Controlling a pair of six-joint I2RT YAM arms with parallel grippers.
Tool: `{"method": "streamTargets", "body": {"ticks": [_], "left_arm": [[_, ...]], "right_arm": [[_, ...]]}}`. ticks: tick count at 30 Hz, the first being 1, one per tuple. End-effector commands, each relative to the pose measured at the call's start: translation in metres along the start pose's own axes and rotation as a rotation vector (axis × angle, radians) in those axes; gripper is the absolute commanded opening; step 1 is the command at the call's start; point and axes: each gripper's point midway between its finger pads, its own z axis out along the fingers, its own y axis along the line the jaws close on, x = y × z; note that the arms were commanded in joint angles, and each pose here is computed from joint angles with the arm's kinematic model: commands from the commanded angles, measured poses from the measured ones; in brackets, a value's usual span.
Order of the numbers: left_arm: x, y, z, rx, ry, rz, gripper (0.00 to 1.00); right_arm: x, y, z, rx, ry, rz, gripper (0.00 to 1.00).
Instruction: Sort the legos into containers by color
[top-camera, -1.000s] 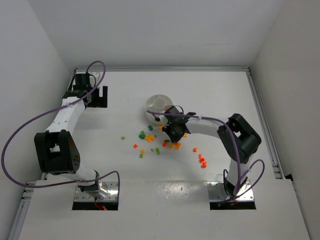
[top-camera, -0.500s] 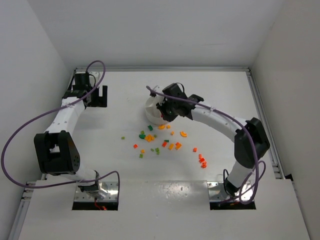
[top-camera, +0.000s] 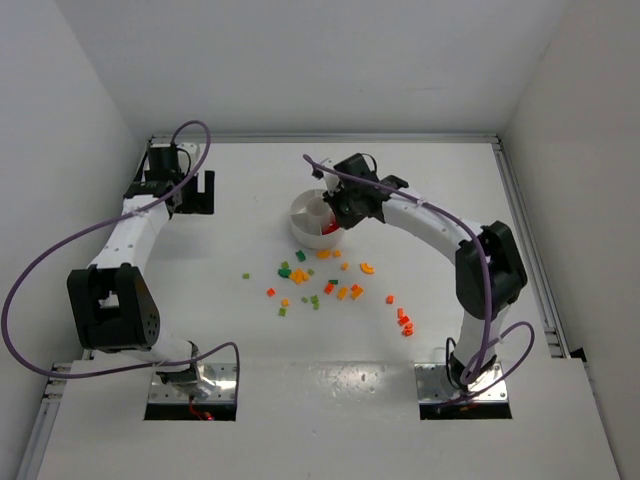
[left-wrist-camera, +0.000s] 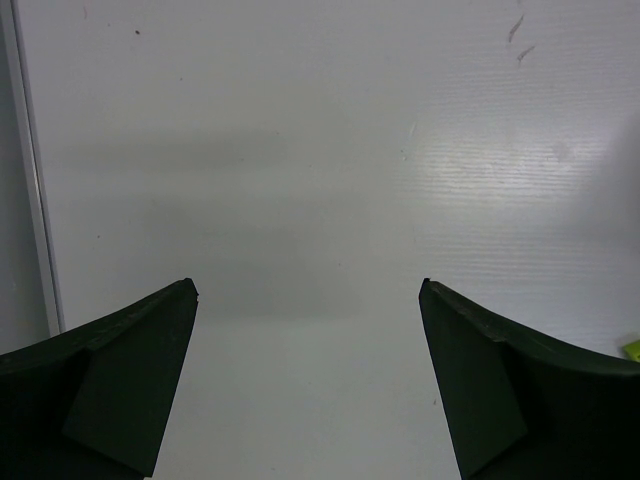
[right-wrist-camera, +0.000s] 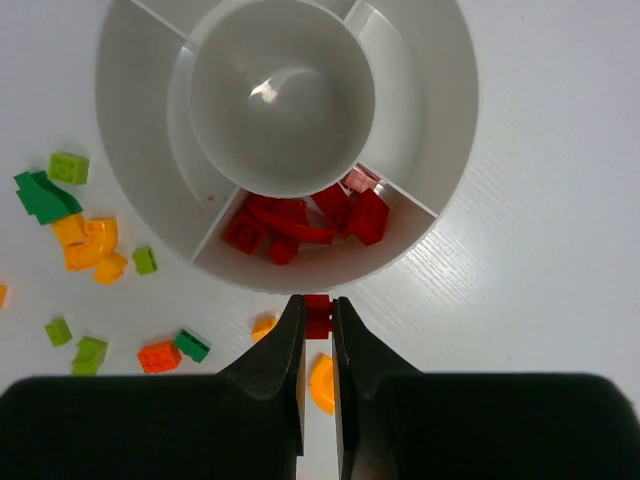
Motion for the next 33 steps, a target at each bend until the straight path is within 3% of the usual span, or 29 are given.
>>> {"method": "streamTargets", "body": {"ticks": [1,11,18,22,29,32,33], "left_arm": [[-0.011,0.006,-0.011,-0.009,-0.056,-0.003,1.00],[-0.005,0.005,-0.008,-0.008,-0.047,-0.012,1.00],[-0.008,0.002,-0.011,0.010,-0.058,-0.001,1.00],[-0.006,-0.007,-0.011,0.067,-0.055,0.037,1.00],[0.004,-0.060,-0.042,0.353,-0.092,0.273,1.00],[0.021,-0.093,-0.054,0.444,-0.088,0.375,0.97],[0.030,-0.113,-0.061,0.489,-0.095,0.444,0.95]], "right_arm": [[-0.027,-0.008,-0.001,0.014,-0.077,0.006,0.03],[-0.039,-0.006,0.011,-0.005,-0.093,0.025,0.05],[-0.040,-0.004,0.014,-0.015,-0.084,0.025,0.37],[-0.039,-0.006,0.014,-0.006,-0.083,0.025,0.41],[-0.040,-0.018,-0.022,0.036,-0.159,0.049,0.42],[-0.018,-0.035,-0.027,0.077,-0.122,0.069,0.51],[0.015,-0.046,-0.023,0.089,-0.045,0.090,0.57]]}}
